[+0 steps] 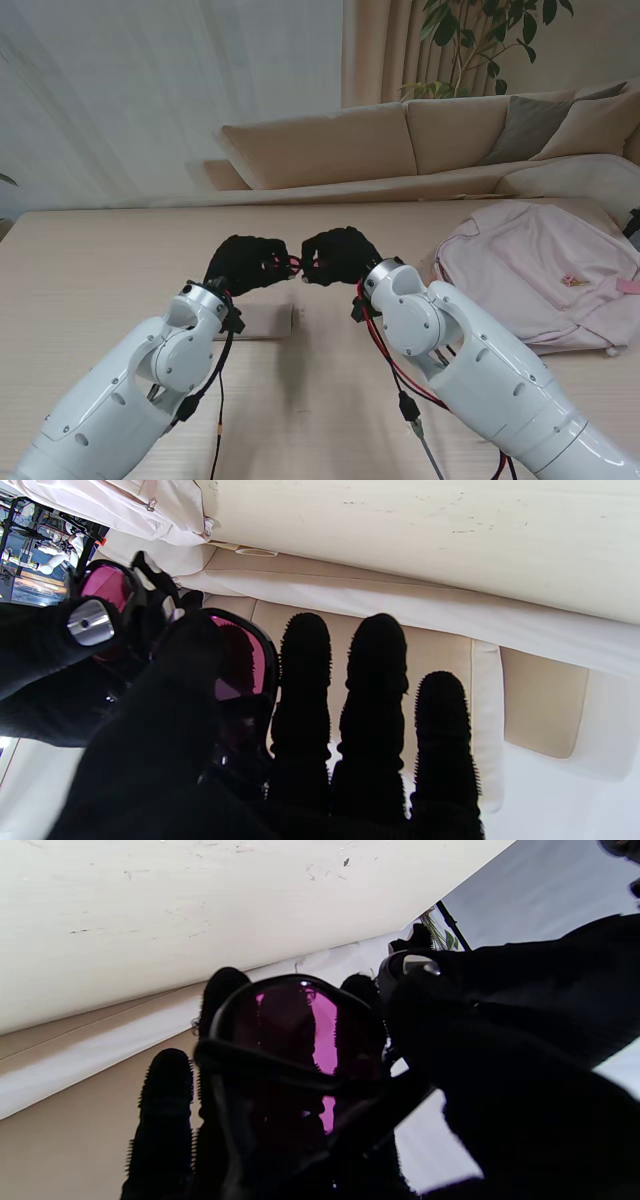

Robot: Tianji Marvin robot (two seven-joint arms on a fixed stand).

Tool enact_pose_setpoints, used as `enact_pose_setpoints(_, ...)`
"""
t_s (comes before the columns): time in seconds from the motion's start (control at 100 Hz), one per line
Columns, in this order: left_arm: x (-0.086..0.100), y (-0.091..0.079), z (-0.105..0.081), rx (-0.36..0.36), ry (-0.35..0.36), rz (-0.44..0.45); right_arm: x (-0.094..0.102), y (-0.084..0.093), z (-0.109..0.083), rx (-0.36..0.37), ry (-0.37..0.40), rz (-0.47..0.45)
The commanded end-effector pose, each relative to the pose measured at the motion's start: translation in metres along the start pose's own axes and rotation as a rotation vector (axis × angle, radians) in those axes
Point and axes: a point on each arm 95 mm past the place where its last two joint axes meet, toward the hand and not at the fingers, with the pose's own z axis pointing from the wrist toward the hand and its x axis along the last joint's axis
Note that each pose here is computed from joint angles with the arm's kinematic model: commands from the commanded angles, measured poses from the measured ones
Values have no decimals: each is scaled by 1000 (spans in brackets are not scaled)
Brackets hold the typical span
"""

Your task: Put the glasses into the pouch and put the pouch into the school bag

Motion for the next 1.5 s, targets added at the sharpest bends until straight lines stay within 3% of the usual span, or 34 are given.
enact_pose_setpoints(0.0,1,4,-2,-14,1,-3,5,-4,-1,24,5,24)
enact_pose_setpoints(0.09,-1,4,-1,15,3,10,5,-3,-2,44,-1,52)
enact_pose_setpoints(0.19,0,3,0,21,4,2,3,-2,-2,52,3,22)
enact_pose_setpoints(0.56,-5,-5,-10,9,-28,123,-11,0,-4,-5,5,-46)
enact_pose_setpoints(0.79,-12,-12,-24,-6,-72,153,-24,9,-7,-37,-26,-93)
enact_pose_setpoints(0.89,-20,-16,-36,-78,-105,157,-32,11,-10,-45,-45,-109)
enact_pose_setpoints(1.01,-29,-17,-49,-326,-141,37,-42,13,-12,-62,-66,-119)
enact_pose_setpoints(1.16,-41,-8,-43,-488,-137,-50,-48,14,-16,-78,-71,-115)
enact_pose_setpoints(1.3,-49,12,-29,-605,-132,-70,-52,14,-19,-88,-70,-111)
enact_pose_setpoints(1.49,-51,40,-10,-642,-119,-65,-59,10,-24,-97,-79,-100)
